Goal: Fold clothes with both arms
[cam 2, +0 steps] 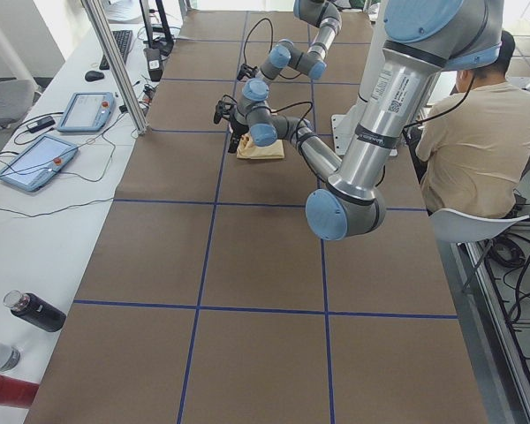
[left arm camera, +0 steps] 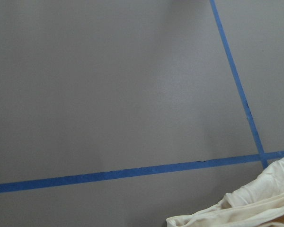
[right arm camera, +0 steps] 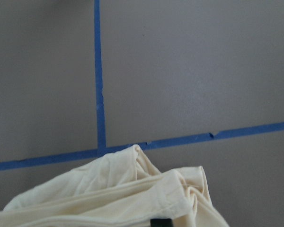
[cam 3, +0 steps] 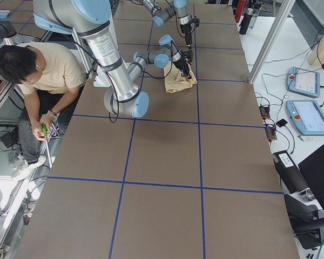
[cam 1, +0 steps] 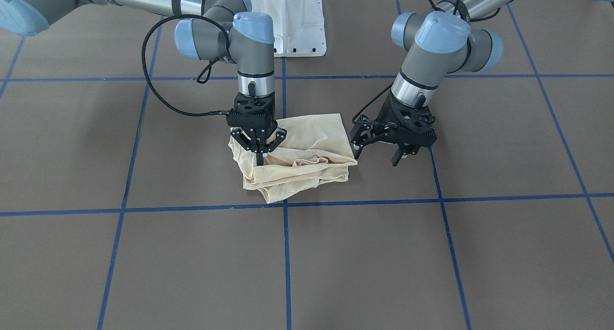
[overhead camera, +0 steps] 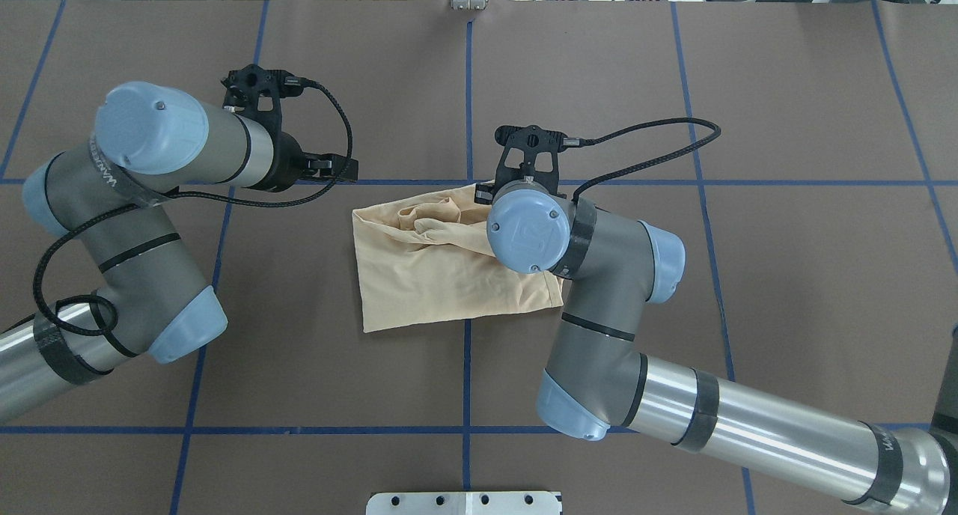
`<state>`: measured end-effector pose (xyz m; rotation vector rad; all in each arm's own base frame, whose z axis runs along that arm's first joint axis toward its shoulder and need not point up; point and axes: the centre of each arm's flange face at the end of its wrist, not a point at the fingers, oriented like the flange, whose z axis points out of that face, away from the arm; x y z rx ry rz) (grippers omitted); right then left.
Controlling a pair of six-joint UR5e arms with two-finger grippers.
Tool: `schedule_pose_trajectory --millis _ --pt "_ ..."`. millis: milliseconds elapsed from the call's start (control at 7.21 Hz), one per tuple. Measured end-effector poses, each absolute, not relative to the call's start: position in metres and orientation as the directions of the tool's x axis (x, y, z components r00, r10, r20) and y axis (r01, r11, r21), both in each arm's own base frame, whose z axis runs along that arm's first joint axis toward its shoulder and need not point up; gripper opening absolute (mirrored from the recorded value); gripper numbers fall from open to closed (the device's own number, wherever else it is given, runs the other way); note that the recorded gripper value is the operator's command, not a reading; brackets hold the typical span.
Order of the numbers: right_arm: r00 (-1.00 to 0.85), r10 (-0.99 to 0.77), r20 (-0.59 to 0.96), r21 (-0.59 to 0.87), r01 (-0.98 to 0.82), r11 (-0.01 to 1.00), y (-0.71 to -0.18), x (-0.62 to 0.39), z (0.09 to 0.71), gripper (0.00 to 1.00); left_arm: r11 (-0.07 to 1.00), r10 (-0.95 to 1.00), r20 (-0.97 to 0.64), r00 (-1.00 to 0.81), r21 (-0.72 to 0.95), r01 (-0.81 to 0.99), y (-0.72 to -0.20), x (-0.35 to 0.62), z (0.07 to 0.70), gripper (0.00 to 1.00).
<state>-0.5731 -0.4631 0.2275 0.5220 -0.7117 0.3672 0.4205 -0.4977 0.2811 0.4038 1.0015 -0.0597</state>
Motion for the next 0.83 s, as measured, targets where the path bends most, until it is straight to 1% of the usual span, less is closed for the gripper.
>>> schedule_pose_trajectory --millis 139,416,555,832 --pt "0.714 0.155 0.683 0.329 -0.49 0.807 -0.479 -0.576 0.229 0.98 0.925 0.133 -0.829 0.543 0.301 0.232 -0.497 0.421 0.281 1.0" --pt "0.709 0.174 0.684 0.317 -0.503 0.804 -0.503 -0.574 0.225 1.0 0.924 0.136 -0.829 0.542 0.303 0.232 -0.497 0.42 0.28 1.0" --pt "0.692 0.174 0.701 0.284 -0.495 0.821 -0.516 -0.563 0.22 1.0 0.922 0.144 -0.831 0.538 0.309 0.231 -0.495 0.417 0.276 1.0" --pt "0.665 0.14 0.734 0.198 -0.407 0.892 -0.548 -0.515 0.218 1.0 0.924 0.176 -0.822 0.542 0.328 0.198 -0.488 0.391 0.265 1.0"
